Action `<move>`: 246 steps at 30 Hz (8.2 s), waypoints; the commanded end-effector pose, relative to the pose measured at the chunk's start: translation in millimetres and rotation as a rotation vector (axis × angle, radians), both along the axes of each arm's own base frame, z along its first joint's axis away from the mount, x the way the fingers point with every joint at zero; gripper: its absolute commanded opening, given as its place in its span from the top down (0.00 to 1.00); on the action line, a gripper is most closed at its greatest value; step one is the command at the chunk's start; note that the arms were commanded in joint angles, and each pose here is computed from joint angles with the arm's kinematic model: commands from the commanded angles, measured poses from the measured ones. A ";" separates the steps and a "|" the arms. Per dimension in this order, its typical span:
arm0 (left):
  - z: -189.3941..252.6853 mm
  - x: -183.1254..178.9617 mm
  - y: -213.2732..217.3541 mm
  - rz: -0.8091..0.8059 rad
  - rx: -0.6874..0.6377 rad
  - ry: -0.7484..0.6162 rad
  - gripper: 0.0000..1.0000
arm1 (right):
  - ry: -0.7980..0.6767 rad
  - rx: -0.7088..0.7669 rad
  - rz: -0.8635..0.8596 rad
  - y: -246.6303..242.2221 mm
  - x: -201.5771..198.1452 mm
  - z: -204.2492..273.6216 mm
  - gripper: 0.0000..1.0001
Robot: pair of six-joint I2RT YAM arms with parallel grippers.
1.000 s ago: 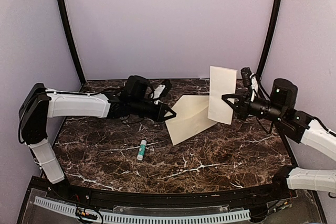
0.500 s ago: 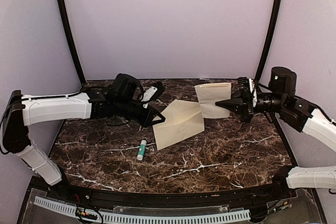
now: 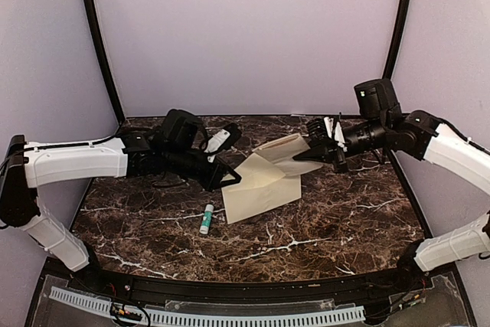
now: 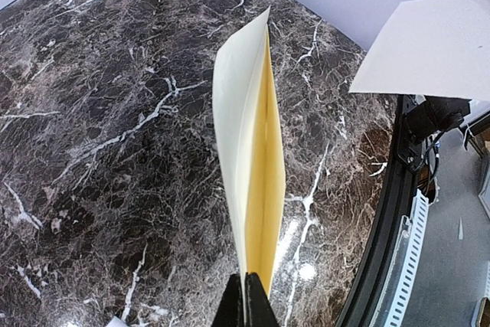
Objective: Place the letter into the envelope and seal it
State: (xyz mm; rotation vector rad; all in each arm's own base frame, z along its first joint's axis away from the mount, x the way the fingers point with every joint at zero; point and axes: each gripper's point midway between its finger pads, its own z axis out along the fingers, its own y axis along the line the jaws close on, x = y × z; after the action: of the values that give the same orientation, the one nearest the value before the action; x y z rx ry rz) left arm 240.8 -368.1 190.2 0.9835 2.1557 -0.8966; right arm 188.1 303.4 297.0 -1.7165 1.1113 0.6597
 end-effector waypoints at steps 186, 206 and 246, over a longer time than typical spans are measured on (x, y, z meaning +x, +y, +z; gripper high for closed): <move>-42.0 -54.6 -25.2 0.106 -0.058 -0.187 1.00 | 0.628 0.250 -1.266 77.8 8.2 -173.1 0.79; -32.0 -64.8 -29.3 0.098 -0.056 -0.259 1.00 | 0.686 0.192 -1.312 65.9 0.5 -199.7 0.79; 126.9 -67.0 -15.8 0.186 -0.353 -0.305 1.00 | 0.743 0.807 -0.662 -59.2 -46.6 -40.9 0.06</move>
State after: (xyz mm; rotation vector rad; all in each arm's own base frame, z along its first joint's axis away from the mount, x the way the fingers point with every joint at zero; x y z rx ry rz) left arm 181.2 -386.1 286.0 0.7042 1.7655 -0.8546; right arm 154.3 237.6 229.0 -0.2720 1.6465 1.0110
